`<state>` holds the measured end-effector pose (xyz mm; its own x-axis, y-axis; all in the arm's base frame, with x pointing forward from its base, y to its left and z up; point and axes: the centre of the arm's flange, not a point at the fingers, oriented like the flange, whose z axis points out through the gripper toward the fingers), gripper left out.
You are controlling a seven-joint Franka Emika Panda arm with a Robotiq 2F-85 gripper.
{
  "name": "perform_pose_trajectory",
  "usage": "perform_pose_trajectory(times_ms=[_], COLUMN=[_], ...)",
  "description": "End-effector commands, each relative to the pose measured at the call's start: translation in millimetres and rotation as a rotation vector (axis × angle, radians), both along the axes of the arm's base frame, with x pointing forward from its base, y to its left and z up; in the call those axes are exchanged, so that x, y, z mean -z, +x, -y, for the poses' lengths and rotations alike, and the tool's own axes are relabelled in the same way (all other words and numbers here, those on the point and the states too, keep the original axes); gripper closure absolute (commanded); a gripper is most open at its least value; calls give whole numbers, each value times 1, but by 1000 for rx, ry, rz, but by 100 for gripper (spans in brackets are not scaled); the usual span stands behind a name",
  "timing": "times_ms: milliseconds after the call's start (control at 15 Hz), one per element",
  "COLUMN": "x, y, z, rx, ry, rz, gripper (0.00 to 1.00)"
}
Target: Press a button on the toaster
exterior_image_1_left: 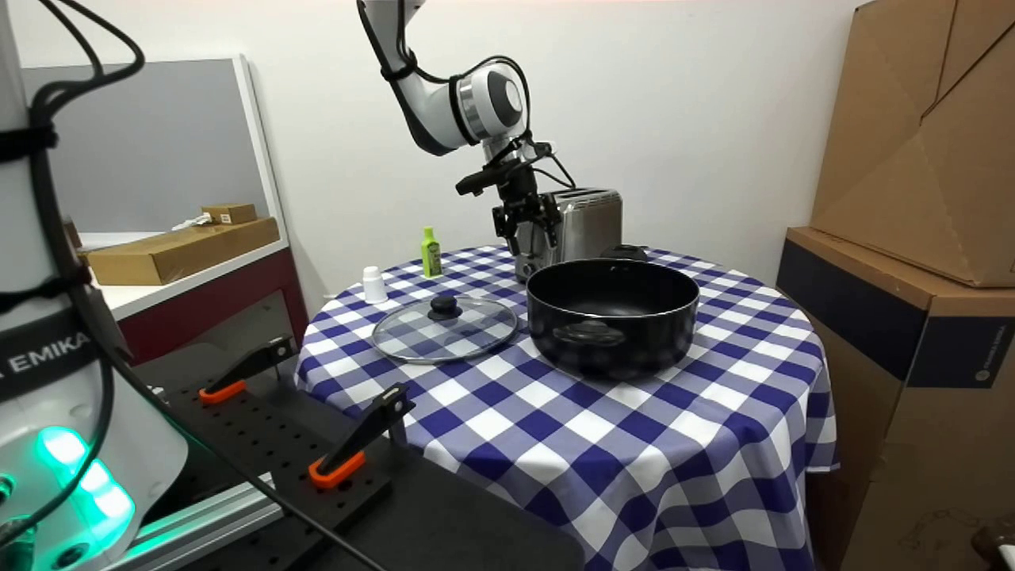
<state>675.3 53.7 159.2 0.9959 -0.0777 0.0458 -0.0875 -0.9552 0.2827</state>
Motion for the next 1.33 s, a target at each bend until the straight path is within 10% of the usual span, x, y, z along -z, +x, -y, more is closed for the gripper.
perform_pose_trajectory(times_ms=[0,867,1267], x=[6,21,11], y=[-12,-20,-17], z=[-9,13,-6], rx=[-12,35,105], ry=[-11,-42,-140], rz=[-24,-52,70], gripper=[0,0,0])
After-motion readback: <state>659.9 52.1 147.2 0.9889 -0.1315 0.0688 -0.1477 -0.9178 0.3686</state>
